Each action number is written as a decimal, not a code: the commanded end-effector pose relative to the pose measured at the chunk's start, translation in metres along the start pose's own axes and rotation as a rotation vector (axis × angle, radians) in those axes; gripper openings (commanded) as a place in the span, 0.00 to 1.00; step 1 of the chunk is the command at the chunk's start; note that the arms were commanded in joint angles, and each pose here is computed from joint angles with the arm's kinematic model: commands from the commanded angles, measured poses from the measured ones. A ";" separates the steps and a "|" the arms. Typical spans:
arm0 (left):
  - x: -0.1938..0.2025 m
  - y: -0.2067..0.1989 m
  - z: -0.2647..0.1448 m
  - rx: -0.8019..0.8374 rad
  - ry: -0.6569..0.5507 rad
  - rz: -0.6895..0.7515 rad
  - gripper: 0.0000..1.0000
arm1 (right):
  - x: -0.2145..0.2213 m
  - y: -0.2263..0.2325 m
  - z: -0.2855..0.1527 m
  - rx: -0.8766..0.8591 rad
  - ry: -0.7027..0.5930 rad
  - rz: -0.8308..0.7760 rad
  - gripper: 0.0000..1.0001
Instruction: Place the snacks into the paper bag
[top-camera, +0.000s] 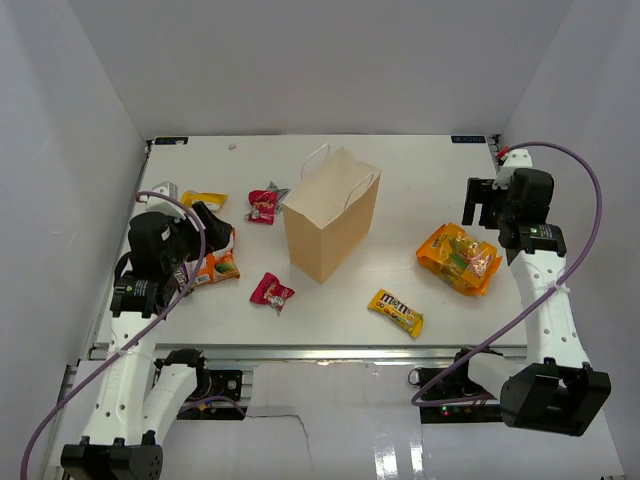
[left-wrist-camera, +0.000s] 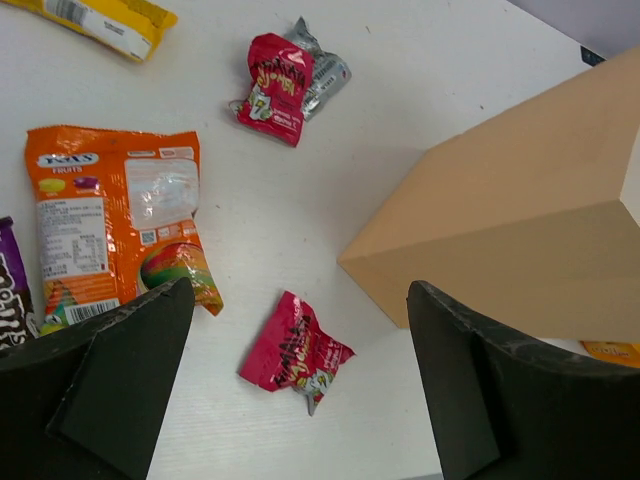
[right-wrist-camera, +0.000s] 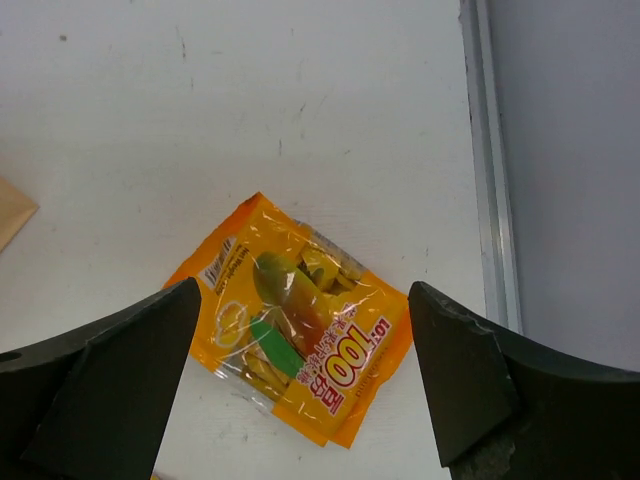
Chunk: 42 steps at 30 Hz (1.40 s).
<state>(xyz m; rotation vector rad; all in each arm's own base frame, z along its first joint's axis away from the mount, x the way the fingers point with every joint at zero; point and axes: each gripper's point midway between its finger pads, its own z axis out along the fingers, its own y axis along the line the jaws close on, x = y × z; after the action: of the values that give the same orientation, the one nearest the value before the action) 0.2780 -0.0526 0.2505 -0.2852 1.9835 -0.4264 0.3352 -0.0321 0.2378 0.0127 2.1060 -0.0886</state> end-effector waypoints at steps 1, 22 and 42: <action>0.020 -0.010 -0.017 0.057 0.053 -0.065 0.98 | -0.008 0.011 -0.016 -0.094 -0.017 -0.116 0.90; 0.084 0.000 -0.031 0.029 0.208 -0.247 0.98 | 0.096 0.067 0.026 -0.510 0.338 -0.864 0.93; 0.078 -0.011 -0.021 0.059 0.276 -0.242 0.98 | 0.178 0.077 0.071 -0.326 0.507 -0.811 0.08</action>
<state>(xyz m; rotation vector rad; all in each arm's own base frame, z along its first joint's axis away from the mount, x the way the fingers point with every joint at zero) 0.2203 -0.0822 0.1761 -0.4924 2.2604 -0.6601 0.3138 0.0245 0.0543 -1.1977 2.4504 -0.3520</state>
